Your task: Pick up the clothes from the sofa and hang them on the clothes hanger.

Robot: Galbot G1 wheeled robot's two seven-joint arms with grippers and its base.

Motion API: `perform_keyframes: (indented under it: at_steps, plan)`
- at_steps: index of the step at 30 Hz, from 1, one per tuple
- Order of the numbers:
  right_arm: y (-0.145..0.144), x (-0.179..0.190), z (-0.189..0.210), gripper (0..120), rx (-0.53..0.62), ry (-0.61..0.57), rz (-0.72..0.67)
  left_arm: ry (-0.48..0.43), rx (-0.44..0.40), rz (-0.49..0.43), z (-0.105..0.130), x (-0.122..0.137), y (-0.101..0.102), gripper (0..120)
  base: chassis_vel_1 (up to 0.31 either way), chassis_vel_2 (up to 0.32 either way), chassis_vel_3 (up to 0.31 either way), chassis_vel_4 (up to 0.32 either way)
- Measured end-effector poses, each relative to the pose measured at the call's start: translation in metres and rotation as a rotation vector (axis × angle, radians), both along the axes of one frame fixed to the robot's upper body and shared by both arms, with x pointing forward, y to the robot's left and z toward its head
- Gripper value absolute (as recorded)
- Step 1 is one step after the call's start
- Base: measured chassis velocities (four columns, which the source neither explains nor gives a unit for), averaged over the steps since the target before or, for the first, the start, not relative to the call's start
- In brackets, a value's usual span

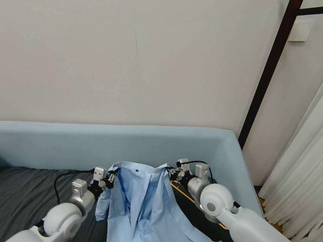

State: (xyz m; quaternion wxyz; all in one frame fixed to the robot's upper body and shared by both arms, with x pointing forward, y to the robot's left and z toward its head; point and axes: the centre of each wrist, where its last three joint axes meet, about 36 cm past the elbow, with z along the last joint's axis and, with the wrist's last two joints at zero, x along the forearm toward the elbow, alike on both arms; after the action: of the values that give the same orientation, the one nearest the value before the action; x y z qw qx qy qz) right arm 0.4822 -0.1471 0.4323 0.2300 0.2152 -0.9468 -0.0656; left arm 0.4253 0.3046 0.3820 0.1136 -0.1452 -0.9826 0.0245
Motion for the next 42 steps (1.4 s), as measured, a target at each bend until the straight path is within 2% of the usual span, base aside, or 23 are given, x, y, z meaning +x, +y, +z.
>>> perform_keyframes:
  at_steps: [4,6,8,9,13,15,20,25,33,36,38,41,42]
  plan:
    - [-0.011,0.008,-0.041,0,-0.084,-0.016,-0.024,0.013,-0.020,0.001,-0.048,0.004,-0.015,0,0.000,0.000,0.000,0.000]
    - [-0.013,0.009,-0.049,0,-0.096,-0.013,-0.028,0.012,-0.017,-0.001,-0.057,0.004,-0.018,0,0.000,0.000,0.000,0.000]
    - [-0.014,0.015,-0.073,0,-0.125,-0.004,-0.040,0.020,-0.032,0.004,-0.085,0.009,-0.034,0,0.000,0.000,0.000,0.000]
    - [-0.014,0.015,-0.073,0,-0.125,-0.004,-0.040,0.020,-0.032,0.004,-0.085,0.009,-0.034,0,0.000,0.000,0.000,0.000]
    - [-0.008,0.021,-0.109,0,-0.164,0.010,-0.043,0.038,-0.060,0.048,-0.120,0.025,-0.054,0,0.000,0.000,0.000,0.000]
    - [-0.007,0.022,-0.112,0,-0.164,0.011,-0.044,0.040,-0.063,0.054,-0.123,0.028,-0.055,0,0.000,0.000,0.000,0.000]
    - [0.004,0.038,-0.141,0,-0.196,0.013,-0.049,0.050,-0.069,0.120,-0.157,0.053,-0.058,0,0.000,0.000,0.000,0.000]
    - [0.007,0.051,-0.154,0,-0.205,0.008,-0.076,0.042,-0.080,0.140,-0.169,0.063,-0.069,0,0.000,0.000,0.000,0.000]
    - [0.000,0.054,-0.161,0,-0.235,0.012,-0.082,0.046,-0.072,0.167,-0.172,0.064,-0.064,0,0.000,0.000,0.000,0.000]
    - [-0.001,0.049,-0.164,14,-0.264,0.001,-0.071,0.053,-0.070,0.182,-0.174,0.063,-0.064,0,0.000,0.000,0.000,0.000]
    - [-0.003,0.047,-0.165,16,-0.281,-0.006,-0.071,0.054,-0.071,0.187,-0.173,0.063,-0.063,0,0.000,0.000,0.000,0.000]
    - [-0.017,0.045,-0.166,32,-0.346,-0.047,-0.060,0.050,-0.071,0.197,-0.171,0.064,-0.061,0,0.000,0.000,0.000,0.000]
    - [-0.017,0.045,-0.166,32,-0.346,-0.047,-0.060,0.050,-0.071,0.197,-0.171,0.064,-0.061,0,0.000,0.000,0.000,0.000]
